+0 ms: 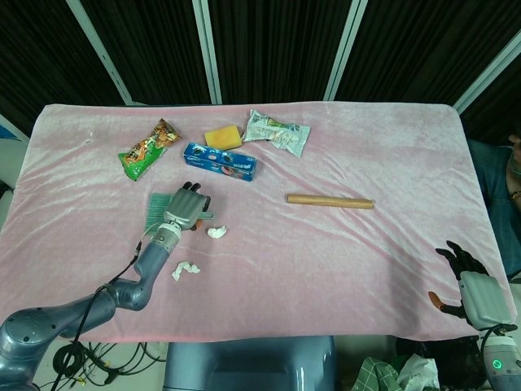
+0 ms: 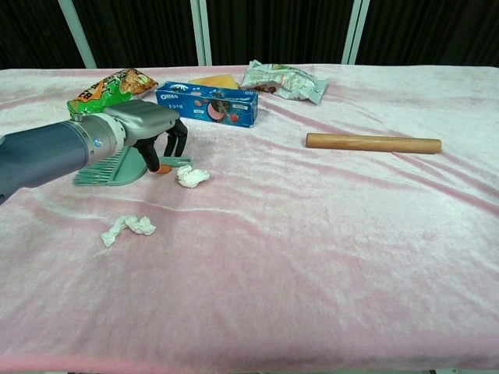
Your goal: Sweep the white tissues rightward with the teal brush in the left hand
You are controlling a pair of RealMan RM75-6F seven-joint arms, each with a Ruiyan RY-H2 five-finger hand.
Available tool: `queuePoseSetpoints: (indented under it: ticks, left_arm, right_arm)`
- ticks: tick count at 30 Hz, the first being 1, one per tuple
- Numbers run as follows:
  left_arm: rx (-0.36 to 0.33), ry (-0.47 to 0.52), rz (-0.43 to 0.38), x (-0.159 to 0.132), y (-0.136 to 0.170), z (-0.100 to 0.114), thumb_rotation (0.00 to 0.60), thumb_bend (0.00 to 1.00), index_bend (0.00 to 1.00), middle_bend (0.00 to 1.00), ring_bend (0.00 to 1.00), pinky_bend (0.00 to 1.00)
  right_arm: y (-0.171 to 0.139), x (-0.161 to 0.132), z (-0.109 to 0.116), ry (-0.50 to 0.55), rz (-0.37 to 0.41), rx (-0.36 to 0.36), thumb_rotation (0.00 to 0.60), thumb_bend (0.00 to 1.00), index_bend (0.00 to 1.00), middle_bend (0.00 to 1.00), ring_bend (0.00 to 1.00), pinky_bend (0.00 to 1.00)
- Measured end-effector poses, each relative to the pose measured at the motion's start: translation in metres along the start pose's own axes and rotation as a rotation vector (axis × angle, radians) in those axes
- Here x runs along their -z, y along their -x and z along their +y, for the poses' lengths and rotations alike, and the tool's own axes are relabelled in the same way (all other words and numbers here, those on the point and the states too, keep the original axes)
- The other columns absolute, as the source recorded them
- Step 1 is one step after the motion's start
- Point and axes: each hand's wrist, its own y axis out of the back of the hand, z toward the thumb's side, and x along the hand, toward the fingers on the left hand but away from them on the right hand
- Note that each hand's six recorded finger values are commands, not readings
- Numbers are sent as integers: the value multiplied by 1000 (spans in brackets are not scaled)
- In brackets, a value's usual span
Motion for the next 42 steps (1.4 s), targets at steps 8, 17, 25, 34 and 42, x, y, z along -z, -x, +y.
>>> queuePoseSetpoints:
  ticks: [8,17,25,34,42]
  left_arm:
    - [-2,11,1,-2,1,2,600,410,551,569,187,170]
    - [-18,28,8,2,2,7,600,417,564,578,195,173]
    - [-84,93,-1,12,17,31,600,417,573,589,200,179]
    - [-124,266,-59,35,60,67,600,417,578,596,200,190]
    - [-143,479,-139,44,101,73,600,417,591,606,200,218]
  right_arm:
    - [0,0,1,1,0,5,600,204,189,65,100,162]
    - [0,0,1,3,-1,5,600,203,190,65,100,162]
    - [0,0,0,2,1,2,600,204,189,65,100,162]
    - [0,-1,-1,-1,-1,0,600,205,189,65,101,162]
    - [0,-1,-1,0,-2,3,600,205,189,65,100,162]
